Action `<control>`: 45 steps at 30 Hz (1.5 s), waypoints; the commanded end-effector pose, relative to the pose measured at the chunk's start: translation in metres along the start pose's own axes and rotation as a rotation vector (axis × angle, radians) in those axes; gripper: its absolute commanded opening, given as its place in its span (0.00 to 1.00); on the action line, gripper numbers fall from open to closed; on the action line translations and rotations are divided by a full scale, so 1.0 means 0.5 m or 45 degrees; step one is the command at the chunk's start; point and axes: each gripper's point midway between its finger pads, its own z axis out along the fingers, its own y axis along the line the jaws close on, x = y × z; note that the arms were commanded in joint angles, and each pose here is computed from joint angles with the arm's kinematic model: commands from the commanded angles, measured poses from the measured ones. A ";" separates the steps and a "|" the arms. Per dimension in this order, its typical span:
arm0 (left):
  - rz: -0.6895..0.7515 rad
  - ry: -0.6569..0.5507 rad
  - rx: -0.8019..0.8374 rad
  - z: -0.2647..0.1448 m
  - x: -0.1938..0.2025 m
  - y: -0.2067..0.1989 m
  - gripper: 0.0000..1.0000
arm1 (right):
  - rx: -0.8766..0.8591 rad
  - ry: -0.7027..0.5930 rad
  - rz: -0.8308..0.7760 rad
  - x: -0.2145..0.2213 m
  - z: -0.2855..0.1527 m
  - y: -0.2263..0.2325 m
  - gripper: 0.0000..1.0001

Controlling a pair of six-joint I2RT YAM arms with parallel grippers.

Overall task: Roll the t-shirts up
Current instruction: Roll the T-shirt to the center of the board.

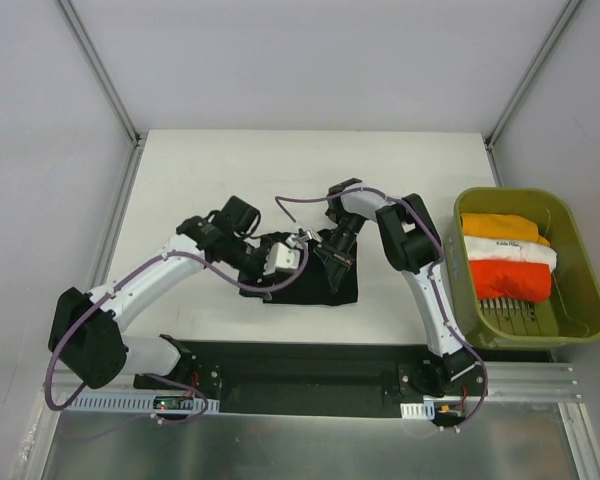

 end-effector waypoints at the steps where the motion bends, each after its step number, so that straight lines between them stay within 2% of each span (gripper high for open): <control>1: 0.245 0.054 -0.156 0.046 0.012 0.033 0.60 | -0.060 0.332 0.181 0.100 -0.001 0.018 0.02; 6: 0.320 0.075 -0.131 0.093 0.011 0.006 0.61 | -0.057 0.332 0.192 0.099 -0.002 0.017 0.02; 12: 0.437 0.205 -0.267 0.138 0.084 0.038 0.61 | -0.057 0.331 0.198 0.100 -0.002 0.015 0.02; 17: 0.437 0.388 -0.219 0.170 0.177 0.039 0.61 | -0.057 0.333 0.201 0.099 -0.001 0.015 0.02; 20: 0.424 0.421 -0.200 0.176 0.193 0.038 0.59 | -0.059 0.332 0.205 0.099 -0.001 0.015 0.02; 21: 0.431 0.413 -0.191 0.177 0.191 0.035 0.57 | -0.059 0.332 0.205 0.099 -0.001 0.016 0.02; 22: 0.428 0.412 -0.164 0.181 0.195 0.027 0.47 | -0.059 0.334 0.204 0.099 0.000 0.016 0.02; 25: 0.419 0.468 -0.103 0.187 0.217 0.013 0.30 | -0.059 0.322 0.206 0.096 -0.002 0.017 0.04; 26: 0.378 0.498 -0.079 0.190 0.230 0.008 0.15 | -0.059 0.308 0.208 0.095 -0.005 0.018 0.05; 27: 0.335 0.531 -0.029 0.187 0.244 -0.007 0.05 | -0.060 0.283 0.199 0.092 -0.010 0.019 0.06; 28: 0.323 0.523 -0.017 0.187 0.232 -0.004 0.00 | -0.051 0.211 0.181 0.082 -0.029 0.027 0.06; 29: 0.277 0.497 0.019 0.191 0.225 -0.016 0.00 | -0.024 0.163 0.151 0.073 -0.049 0.033 0.07; 30: 0.239 0.473 0.023 0.188 0.217 -0.015 0.00 | 0.017 0.112 0.117 0.064 -0.075 0.037 0.19; 31: 0.208 0.443 0.039 0.185 0.200 -0.016 0.00 | 0.121 0.000 0.051 0.042 -0.138 0.036 0.95; 33: 0.169 0.335 0.088 0.182 0.157 -0.022 0.00 | 0.319 -0.181 -0.130 0.006 -0.245 0.085 0.95; 34: 0.142 0.317 0.111 0.179 0.149 -0.028 0.00 | 0.466 -0.286 -0.213 -0.007 -0.316 0.088 0.95; 35: 0.124 0.296 0.136 0.179 0.140 -0.031 0.00 | 0.631 -0.360 -0.319 -0.009 -0.374 0.136 0.95; 36: 0.116 0.214 0.190 0.179 0.102 -0.036 0.00 | 0.756 -0.445 -0.259 -0.003 -0.409 0.154 0.95; 37: 0.078 0.212 0.218 0.173 0.096 -0.040 0.00 | 1.185 -0.602 -0.357 -0.036 -0.536 0.100 0.95; 38: 0.032 0.212 0.256 0.178 0.094 -0.045 0.00 | 1.387 -0.717 -0.369 0.014 -0.537 0.152 0.95; 39: 0.034 0.160 0.277 0.176 0.062 -0.037 0.00 | 1.724 -0.935 -0.612 -0.038 -0.649 0.179 0.95; 40: 0.001 0.157 0.303 0.179 0.060 -0.037 0.00 | 1.862 -0.999 -0.738 -0.029 -0.652 0.204 0.96; 41: -0.046 0.156 0.320 0.175 0.057 -0.039 0.00 | 1.867 -1.050 -0.706 -0.003 -0.594 0.156 0.95; 42: -0.060 0.131 0.322 0.173 0.039 -0.030 0.00 | 2.000 -1.246 -0.822 -0.013 -0.638 0.233 0.95; 43: -0.111 0.104 0.348 0.173 0.035 -0.029 0.00 | 1.909 -1.350 -0.714 -0.012 -0.619 0.228 0.95; 44: -0.160 0.097 0.357 0.170 0.031 -0.029 0.00 | 1.806 -1.303 -0.711 -0.014 -0.584 0.221 0.95; 45: -0.182 0.077 0.367 0.168 0.025 -0.027 0.00 | 1.588 -1.091 -0.673 0.004 -0.508 0.204 0.95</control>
